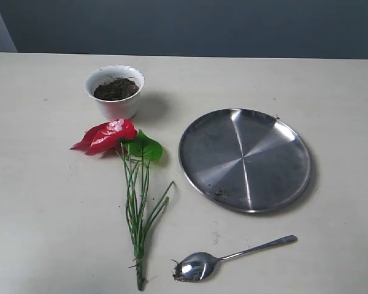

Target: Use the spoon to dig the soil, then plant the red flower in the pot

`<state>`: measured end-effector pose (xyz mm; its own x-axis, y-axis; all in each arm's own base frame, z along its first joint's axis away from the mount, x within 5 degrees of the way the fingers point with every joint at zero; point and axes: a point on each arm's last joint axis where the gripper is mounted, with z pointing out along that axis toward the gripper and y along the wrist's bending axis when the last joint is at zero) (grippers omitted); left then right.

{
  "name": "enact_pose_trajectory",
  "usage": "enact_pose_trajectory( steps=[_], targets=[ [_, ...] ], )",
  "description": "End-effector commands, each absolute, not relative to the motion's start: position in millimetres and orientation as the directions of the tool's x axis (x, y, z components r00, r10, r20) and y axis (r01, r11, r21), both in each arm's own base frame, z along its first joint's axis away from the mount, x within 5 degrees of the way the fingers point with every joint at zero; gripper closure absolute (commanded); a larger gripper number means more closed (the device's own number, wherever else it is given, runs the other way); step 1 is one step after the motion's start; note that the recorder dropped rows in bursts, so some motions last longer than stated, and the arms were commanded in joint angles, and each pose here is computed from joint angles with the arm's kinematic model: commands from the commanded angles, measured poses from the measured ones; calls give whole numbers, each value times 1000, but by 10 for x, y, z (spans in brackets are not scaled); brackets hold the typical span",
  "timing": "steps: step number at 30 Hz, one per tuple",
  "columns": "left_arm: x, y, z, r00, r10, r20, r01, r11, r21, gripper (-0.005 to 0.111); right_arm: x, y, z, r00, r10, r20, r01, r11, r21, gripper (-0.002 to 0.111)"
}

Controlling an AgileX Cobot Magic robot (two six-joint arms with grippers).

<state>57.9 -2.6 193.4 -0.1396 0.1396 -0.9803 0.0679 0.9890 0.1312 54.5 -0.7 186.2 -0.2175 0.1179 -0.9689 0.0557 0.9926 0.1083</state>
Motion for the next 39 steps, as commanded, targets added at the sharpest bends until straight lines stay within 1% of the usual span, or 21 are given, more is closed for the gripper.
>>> enact_pose_trajectory(
  steps=[1,2,3,4,5,7,9,13,15,19,24,26,27,29,30,33,35,36,37,38,39],
  targets=[
    [575,-25,1937,-129,135,-982,63,990,128,106,550,-7,1887,-177,127,-976,52,991,120,108],
    [575,-25,1937,-129,135,-982,63,990,128,106,553,-7,1906,-156,133,-979,51,991,126,108],
    [575,-25,1937,-129,135,-982,63,990,128,106,557,0,1933,-124,206,-971,48,978,201,108],
    [575,-25,1937,-129,135,-982,63,990,128,106,561,16,1963,-90,360,-929,40,933,358,108],
    [575,-25,1937,-129,135,-982,63,990,128,106,564,26,1996,-57,507,-860,26,862,506,108],
    [575,-25,1937,-129,135,-982,63,990,128,106,565,52,2034,-40,777,-629,-5,629,777,108],
    [575,-25,1937,-129,135,-982,63,990,128,106,564,70,2037,-54,826,-561,-16,561,828,108],
    [575,-25,1937,-129,135,-982,63,990,128,106,562,95,2021,-88,837,-540,-14,541,841,108],
    [575,-25,1937,-129,135,-982,63,990,128,106,562,96,2032,-84,867,-491,-21,491,871,108],
    [575,-25,1937,-129,135,-982,63,990,128,106,564,64,2076,-34,927,-373,-41,372,927,108],
    [575,-25,1937,-129,135,-982,63,990,128,106,558,-53,2144,110,939,-327,-67,335,940,108],
    [575,-25,1937,-129,135,-982,63,990,128,106,558,-52,2143,108,943,-316,-68,324,944,108],
    [575,-25,1937,-129,135,-982,63,990,128,106,543,-31,2237,93,942,-324,-92,332,939,108],
    [575,-25,1937,-129,135,-982,63,990,128,106,464,7,2570,107,897,-429,-171,442,881,108],
    [575,-25,1937,-129,135,-982,63,990,128,106,393,21,2820,139,861,-489,-220,508,833,109],
    [575,-25,1935,-131,135,-982,64,990,128,106,300,59,3608,211,744,-633,-276,667,692,109],
    [575,-25,1935,-131,135,-982,64,990,128,106,306,96,4161,223,683,-696,-300,727,618,109],
    [575,-25,1935,-131,135,-982,64,990,128,106,442,140,4573,173,615,-770,-290,779,557,109],
    [575,-25,1935,-131,135,-982,64,990,128,106,550,162,4761,129,570,-812,-276,807,523,109],
    [575,-25,1935,-131,135,-982,64,990,128,106,823,187,5050,18,487,-873,-240,850,469,109],
    [575,-25,1935,-131,135,-982,64,990,128,106,1006,182,5119,-38,461,-886,-214,863,458,109]
  ],
)
